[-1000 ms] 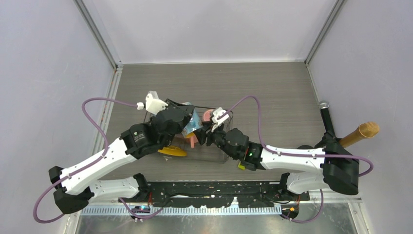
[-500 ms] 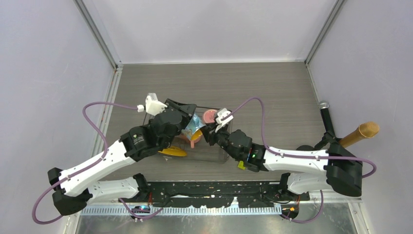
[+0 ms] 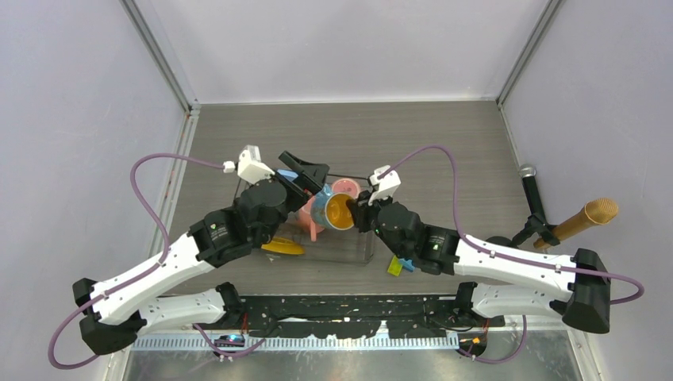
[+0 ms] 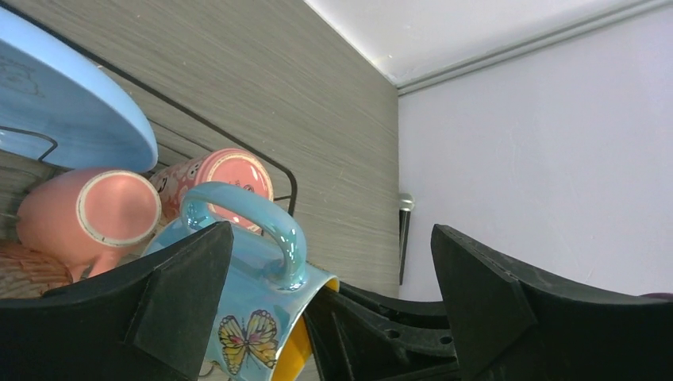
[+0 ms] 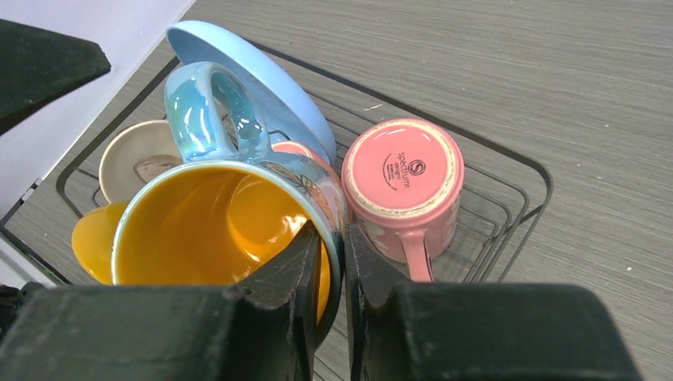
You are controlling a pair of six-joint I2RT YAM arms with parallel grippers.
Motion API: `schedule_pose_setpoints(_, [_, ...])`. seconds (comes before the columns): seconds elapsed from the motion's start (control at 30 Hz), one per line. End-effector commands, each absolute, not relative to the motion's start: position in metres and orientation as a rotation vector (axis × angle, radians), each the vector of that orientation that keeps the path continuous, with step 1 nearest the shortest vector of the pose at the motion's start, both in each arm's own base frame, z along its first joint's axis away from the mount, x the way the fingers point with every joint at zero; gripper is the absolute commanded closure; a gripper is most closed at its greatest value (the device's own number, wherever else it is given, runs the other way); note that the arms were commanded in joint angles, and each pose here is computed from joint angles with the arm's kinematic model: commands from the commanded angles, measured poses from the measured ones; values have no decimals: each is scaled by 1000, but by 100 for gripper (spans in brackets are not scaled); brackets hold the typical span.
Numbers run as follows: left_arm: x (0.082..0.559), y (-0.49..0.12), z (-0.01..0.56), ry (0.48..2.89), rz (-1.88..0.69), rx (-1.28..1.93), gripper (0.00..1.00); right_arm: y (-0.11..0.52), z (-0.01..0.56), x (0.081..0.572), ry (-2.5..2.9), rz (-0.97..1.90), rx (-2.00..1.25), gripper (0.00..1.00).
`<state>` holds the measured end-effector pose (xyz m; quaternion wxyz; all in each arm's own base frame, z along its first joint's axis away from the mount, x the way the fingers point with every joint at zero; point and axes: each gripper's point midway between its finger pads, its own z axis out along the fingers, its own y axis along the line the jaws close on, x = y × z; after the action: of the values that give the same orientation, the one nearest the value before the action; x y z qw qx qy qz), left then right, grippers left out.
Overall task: Unload the mixed dishes from the dish rack
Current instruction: Place the cup at the center of the board.
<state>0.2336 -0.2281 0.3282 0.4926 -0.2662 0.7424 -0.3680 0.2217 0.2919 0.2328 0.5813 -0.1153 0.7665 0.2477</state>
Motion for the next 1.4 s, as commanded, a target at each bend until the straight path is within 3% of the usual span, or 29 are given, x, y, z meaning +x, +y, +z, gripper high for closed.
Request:
schedule_pose_setpoints(0.0, [232, -229, 351, 1745, -935, -568, 0, 284, 327, 229, 1632, 703, -61, 100])
schedule_pose_setpoints(0.3, [224, -221, 354, 1742, -828, -309, 0, 234, 361, 244, 1635, 468, 1, 100])
schedule_pose_setpoints(0.57, [217, -211, 321, 1823, -654, -83, 0, 145, 350, 299, 1776, 257, 264, 100])
schedule_pose_setpoints(0.93, [214, -211, 270, 2003, -451, 88, 0, 55, 274, 344, 2028, 95, 512, 100])
schedule_pose_setpoints(1.37, [211, -214, 253, 2022, -471, 92, 0, -21, 187, 367, 2172, -67, 756, 100])
